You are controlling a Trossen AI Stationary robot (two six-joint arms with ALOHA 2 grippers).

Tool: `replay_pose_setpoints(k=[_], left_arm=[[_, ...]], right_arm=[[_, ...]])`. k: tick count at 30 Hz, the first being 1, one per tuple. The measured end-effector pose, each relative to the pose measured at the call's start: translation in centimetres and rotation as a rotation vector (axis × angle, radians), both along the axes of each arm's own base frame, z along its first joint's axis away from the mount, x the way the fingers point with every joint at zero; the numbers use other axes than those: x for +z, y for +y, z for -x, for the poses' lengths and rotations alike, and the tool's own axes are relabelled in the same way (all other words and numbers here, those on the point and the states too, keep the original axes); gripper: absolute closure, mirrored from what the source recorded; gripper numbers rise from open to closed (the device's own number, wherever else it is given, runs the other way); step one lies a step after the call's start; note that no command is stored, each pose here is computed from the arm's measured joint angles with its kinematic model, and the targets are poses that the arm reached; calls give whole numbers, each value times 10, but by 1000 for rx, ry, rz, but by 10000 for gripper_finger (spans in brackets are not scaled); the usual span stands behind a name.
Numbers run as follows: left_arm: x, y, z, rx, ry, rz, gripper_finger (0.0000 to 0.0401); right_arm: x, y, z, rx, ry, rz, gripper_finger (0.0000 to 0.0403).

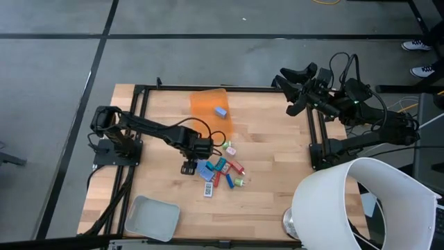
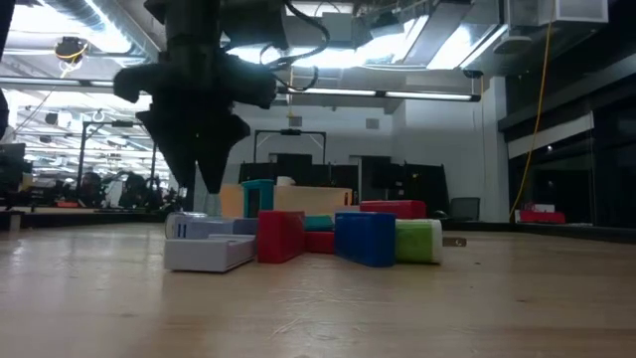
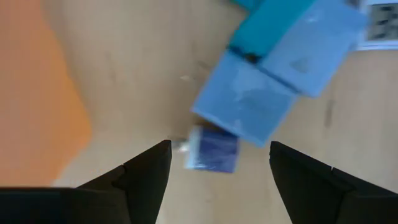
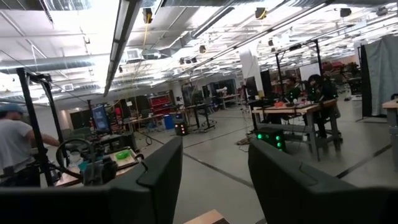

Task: Pick & Place Office items
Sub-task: Put the purple charger adapter into the orange bin

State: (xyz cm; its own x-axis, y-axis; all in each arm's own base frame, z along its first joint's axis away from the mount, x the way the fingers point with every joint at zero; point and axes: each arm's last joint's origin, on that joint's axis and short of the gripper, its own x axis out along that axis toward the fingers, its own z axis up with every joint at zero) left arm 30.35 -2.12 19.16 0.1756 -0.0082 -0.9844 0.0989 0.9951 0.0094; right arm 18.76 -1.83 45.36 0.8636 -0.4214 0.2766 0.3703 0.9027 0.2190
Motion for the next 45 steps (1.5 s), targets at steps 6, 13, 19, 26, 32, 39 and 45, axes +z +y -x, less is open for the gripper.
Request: replay_pose_setpoints(k=[6, 13, 19, 26, 32, 39, 45], left_arm=[[-9, -2, 7, 24, 37, -2, 120], [-17, -2, 9, 35, 29, -1, 116], [-19, 0, 8, 68, 7, -30, 116], [-24, -1, 7, 66, 20, -17, 115], [-40, -6, 2, 62, 69, -28, 116], [-53, -5, 0, 115, 113, -29, 138], [-53, -5, 0, 150, 114, -35, 208]], right_arm=[[0, 0, 0, 3, 1, -9, 220], [-1, 0, 0, 2, 3, -8, 220], [-1, 0, 0, 3, 2, -11, 220], [-1, 0, 0, 2, 3, -11, 220], [-2, 0, -1, -1, 16, -12, 220], [-2, 0, -1, -1, 21, -13, 220], [-2, 0, -1, -11, 20, -18, 220]])
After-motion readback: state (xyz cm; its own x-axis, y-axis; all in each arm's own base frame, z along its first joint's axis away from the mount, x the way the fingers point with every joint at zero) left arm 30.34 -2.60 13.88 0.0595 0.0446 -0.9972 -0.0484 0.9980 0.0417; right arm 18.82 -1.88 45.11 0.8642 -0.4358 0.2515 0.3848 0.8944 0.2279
